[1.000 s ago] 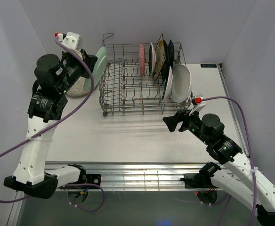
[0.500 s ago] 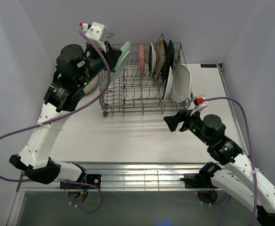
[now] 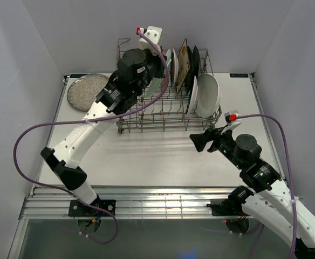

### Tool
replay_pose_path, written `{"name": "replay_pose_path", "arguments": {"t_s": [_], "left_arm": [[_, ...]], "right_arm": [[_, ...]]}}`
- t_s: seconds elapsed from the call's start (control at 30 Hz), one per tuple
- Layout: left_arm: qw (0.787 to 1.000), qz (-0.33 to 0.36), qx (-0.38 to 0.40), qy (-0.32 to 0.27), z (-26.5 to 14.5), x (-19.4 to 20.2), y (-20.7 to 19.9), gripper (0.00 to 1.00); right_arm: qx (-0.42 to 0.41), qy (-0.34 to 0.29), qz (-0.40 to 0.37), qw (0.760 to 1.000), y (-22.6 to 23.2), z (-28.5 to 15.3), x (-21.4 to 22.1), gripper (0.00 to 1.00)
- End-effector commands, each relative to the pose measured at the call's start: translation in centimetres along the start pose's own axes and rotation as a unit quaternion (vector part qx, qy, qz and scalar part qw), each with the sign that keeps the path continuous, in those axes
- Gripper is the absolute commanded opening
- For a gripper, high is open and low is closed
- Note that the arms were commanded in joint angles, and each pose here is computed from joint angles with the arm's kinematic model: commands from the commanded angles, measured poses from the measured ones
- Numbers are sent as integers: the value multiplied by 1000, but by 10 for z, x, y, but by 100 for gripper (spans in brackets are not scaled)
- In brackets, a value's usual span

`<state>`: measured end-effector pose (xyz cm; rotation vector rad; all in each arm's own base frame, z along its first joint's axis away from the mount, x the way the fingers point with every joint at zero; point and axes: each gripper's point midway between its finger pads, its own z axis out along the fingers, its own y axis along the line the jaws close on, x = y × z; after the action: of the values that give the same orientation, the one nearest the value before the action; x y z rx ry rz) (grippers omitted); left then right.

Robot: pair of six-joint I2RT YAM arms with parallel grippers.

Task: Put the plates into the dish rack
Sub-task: Insert the plate into the dish rack.

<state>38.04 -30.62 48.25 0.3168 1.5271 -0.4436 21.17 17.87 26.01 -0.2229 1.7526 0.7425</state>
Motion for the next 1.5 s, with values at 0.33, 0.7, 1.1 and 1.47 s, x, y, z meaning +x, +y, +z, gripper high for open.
{"name": "replay_pose_path", "arguments": {"t_s": [0.33, 0.7, 1.1, 1.47], "left_arm": [[988, -109, 9, -112, 29, -54, -16, 0], [980, -162, -23, -111, 47, -31, -18, 0], [974, -185, -22, -131, 39, 1, -30, 0], [971, -199, -17, -129, 46, 23, -35, 0]], "right_arm": [[7, -31, 3, 1000, -3, -8, -9, 89], [12, -43, 6, 999, -6, -16, -11, 89], [14, -49, 8, 999, -8, -20, -9, 89], [10, -56, 8, 998, -9, -27, -8, 89]]}}
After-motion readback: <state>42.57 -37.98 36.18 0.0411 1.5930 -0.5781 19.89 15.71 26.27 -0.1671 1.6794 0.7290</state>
